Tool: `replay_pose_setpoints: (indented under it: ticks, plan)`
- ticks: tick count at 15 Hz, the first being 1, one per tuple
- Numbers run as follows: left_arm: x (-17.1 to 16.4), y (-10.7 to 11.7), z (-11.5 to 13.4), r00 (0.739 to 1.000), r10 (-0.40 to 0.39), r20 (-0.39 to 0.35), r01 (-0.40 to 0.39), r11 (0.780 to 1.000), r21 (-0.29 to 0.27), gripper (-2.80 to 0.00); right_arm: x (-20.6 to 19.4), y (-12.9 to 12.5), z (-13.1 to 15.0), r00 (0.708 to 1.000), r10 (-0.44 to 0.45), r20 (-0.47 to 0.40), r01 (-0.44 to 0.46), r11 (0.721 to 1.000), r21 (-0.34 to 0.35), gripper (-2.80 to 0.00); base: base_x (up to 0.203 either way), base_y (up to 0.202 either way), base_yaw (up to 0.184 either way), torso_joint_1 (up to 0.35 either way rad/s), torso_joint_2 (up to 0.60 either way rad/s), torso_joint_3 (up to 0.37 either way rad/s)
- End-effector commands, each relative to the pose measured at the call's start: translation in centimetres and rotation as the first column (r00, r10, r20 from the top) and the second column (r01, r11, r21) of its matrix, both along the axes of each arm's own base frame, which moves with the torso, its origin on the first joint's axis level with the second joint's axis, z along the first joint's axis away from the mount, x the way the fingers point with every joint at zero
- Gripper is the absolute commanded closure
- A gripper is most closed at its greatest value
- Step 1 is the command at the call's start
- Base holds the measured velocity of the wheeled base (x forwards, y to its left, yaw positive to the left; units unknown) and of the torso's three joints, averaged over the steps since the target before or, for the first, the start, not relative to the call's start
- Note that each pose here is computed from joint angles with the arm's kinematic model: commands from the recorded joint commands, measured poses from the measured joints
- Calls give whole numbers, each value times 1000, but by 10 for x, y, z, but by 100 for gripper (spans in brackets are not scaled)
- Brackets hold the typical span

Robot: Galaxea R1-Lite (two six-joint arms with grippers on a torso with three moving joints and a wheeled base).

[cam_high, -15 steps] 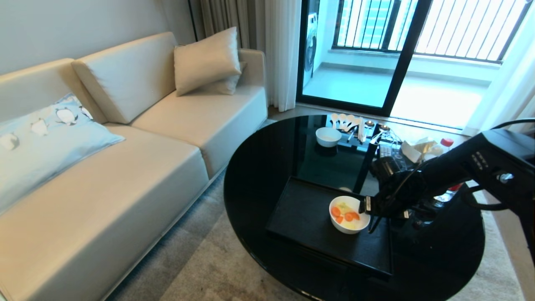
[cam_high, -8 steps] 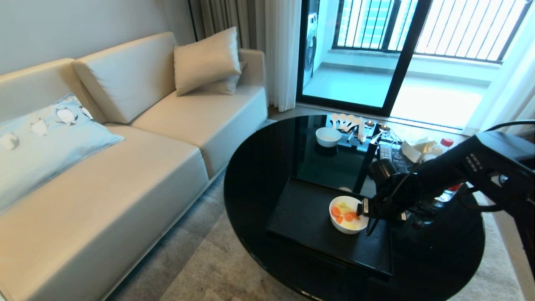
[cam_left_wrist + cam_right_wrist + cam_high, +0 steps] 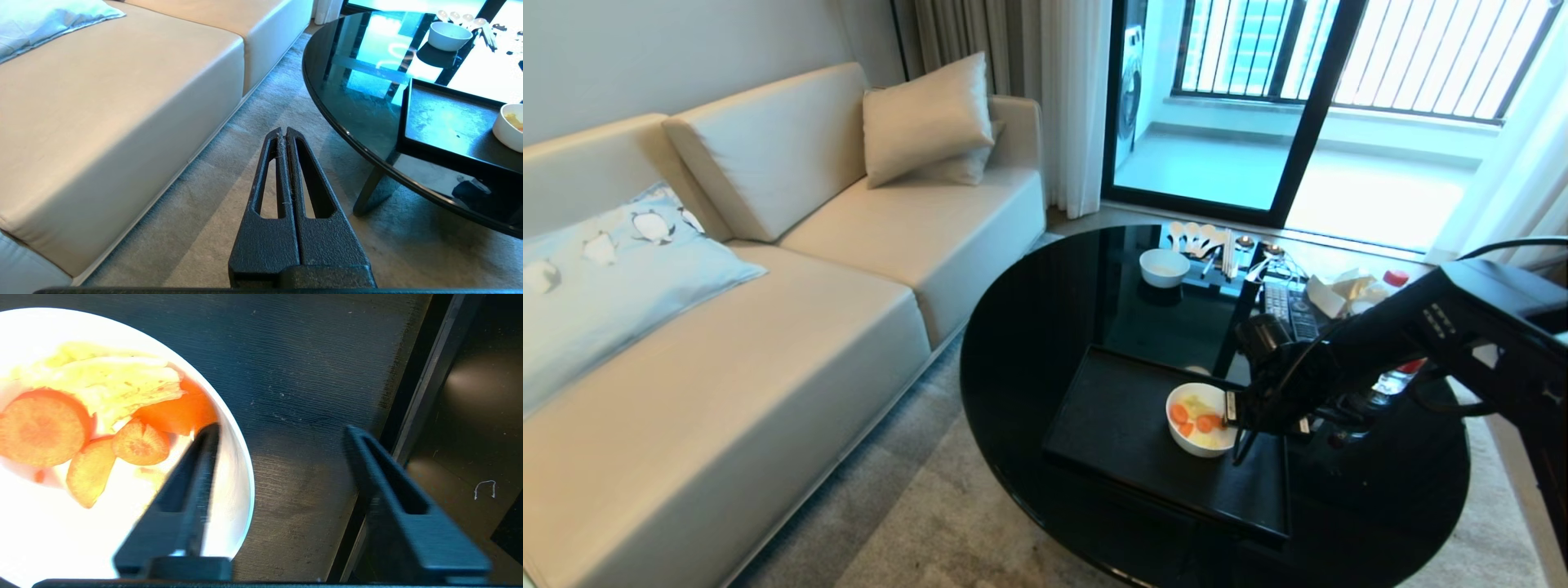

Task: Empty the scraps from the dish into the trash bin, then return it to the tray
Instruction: Pick up the bowl with leftover food

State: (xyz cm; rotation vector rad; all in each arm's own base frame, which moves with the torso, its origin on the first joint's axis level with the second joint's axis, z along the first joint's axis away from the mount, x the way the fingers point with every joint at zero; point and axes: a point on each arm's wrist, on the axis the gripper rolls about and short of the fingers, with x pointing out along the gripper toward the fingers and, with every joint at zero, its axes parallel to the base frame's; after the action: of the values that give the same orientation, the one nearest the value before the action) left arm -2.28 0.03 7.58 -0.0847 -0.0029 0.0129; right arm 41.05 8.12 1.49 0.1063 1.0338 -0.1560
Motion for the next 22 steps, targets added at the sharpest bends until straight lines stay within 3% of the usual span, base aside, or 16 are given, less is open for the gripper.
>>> replay_pose_setpoints:
  ticks: [1, 12, 22]
  plan:
    - [0, 0, 0, 1000, 1, 1, -1, 1000, -1, 0, 0, 2, -2, 1000, 2, -3, -2, 1000, -1, 0, 0, 0, 0, 0, 0, 0]
    - [0, 0, 0, 1000, 1, 1, -1, 1000, -1, 0, -10, 11, 2, 1000, -6, -10, 6, 1000, 19, 0, 0, 0, 0, 0, 0, 0]
    - [0, 0, 0, 1000, 1, 1, -1, 1000, -1, 0, -42, 1, 54, 992, -118, 52, 112, 988, 103, 0, 0, 0, 0, 0, 0, 0]
